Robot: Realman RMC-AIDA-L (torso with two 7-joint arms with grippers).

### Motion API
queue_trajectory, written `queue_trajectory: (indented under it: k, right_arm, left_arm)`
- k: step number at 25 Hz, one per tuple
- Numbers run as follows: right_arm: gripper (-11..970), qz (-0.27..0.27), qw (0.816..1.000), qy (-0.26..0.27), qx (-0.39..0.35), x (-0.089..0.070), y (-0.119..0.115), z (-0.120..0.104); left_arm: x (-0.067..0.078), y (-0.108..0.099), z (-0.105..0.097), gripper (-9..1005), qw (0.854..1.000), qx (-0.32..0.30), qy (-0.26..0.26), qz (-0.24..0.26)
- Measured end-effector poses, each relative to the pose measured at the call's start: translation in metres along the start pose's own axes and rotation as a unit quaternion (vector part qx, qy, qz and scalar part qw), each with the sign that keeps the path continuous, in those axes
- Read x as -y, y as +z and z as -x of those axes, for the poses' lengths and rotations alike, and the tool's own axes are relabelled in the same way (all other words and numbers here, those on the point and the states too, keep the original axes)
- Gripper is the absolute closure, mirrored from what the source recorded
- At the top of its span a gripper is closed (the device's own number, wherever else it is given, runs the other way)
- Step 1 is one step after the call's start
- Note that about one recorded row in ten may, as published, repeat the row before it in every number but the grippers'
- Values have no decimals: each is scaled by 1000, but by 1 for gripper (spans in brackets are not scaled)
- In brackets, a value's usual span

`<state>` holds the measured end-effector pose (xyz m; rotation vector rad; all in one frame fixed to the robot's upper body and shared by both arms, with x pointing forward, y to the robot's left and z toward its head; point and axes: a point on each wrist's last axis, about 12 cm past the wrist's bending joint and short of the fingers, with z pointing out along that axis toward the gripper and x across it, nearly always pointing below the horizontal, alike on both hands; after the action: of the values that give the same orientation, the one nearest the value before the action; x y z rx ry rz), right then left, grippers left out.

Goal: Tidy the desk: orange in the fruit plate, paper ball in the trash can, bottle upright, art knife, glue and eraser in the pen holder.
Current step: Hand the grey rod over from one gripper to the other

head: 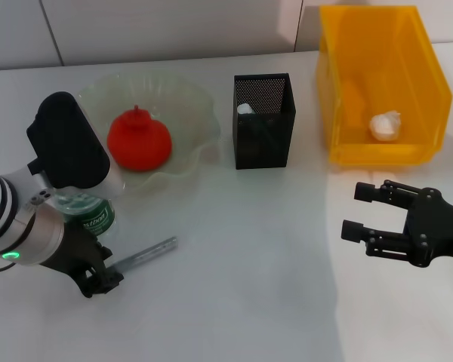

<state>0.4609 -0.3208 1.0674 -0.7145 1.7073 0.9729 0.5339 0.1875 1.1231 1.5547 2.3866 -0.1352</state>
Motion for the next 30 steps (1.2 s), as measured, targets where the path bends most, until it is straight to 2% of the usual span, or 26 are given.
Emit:
queue_trajectory:
  k: [17,30]
  right_arm:
    - [168,1,1000,1,0,0,1,0]
    - [168,-1,1000,3,0,0,1,-1]
  left_arm:
    - [0,9,0,632,1000,-12,4,-7]
    - [5,13,3,801,999,-19,23,-14]
